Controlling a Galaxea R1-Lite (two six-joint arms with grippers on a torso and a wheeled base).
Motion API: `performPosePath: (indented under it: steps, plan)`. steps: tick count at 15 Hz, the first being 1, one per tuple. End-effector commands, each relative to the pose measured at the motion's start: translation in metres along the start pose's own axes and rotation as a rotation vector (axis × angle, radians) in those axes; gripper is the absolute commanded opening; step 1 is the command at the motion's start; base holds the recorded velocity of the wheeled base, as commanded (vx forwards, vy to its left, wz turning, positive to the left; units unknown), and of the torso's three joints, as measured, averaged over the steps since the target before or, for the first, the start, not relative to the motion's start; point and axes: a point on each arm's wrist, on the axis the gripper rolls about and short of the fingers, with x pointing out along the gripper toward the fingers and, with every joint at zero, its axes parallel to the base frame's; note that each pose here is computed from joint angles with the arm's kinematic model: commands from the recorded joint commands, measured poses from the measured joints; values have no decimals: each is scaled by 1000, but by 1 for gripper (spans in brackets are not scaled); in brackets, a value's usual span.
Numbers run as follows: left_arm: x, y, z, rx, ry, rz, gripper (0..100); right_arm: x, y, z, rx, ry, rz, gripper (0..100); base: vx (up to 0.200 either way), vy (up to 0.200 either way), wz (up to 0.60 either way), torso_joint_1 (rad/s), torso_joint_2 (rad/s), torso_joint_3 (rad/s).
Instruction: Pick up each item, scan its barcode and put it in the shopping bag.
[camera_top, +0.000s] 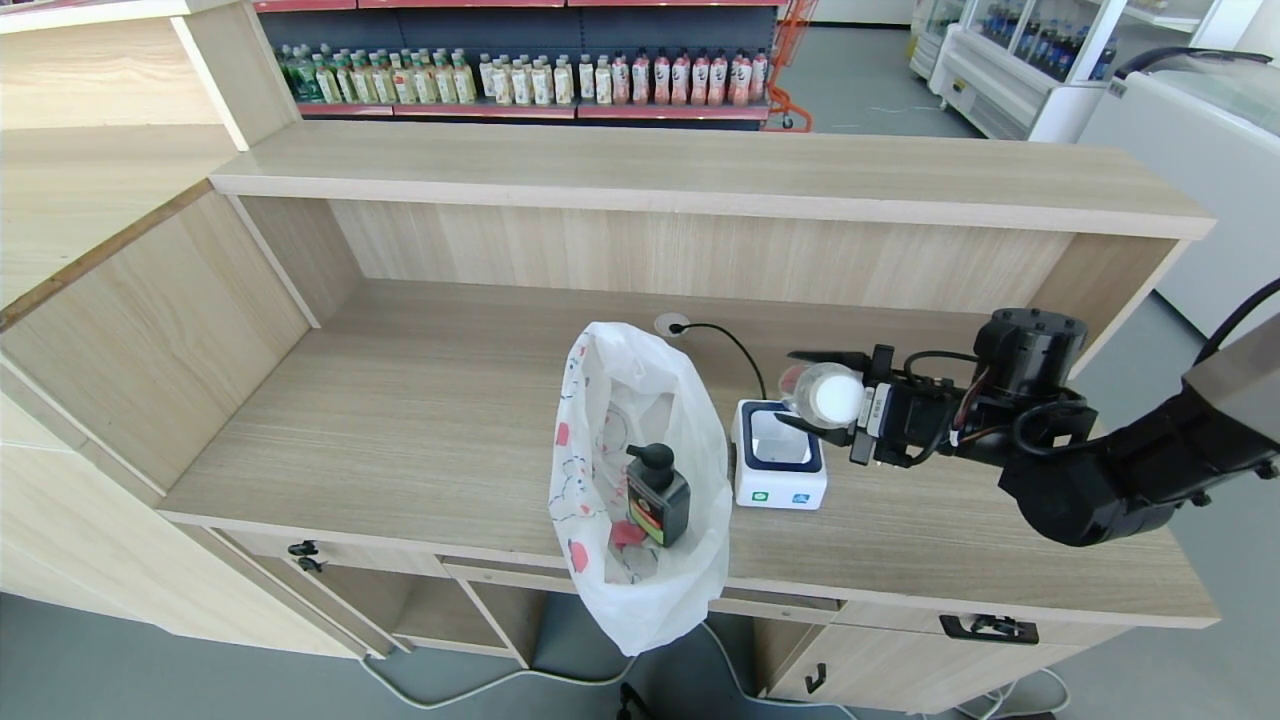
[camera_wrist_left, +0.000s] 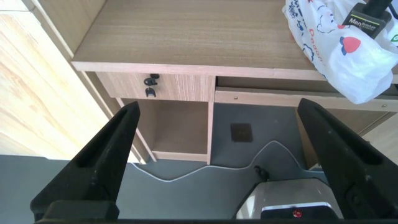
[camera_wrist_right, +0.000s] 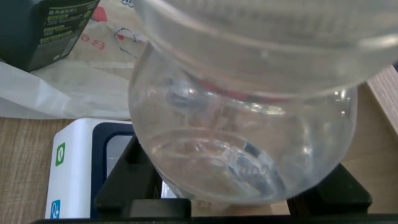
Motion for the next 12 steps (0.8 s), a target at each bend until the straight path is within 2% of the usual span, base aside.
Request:
performPosePath:
  steps: [1, 12]
  plan:
    - [0, 0, 0, 0, 0, 0, 100, 0, 1, 0, 3, 0, 3, 0, 0, 0, 0, 0, 0, 0]
    - [0, 0, 0, 0, 0, 0, 100, 2, 0, 0, 13, -5, -2, 0, 0, 0, 0, 0, 0, 0]
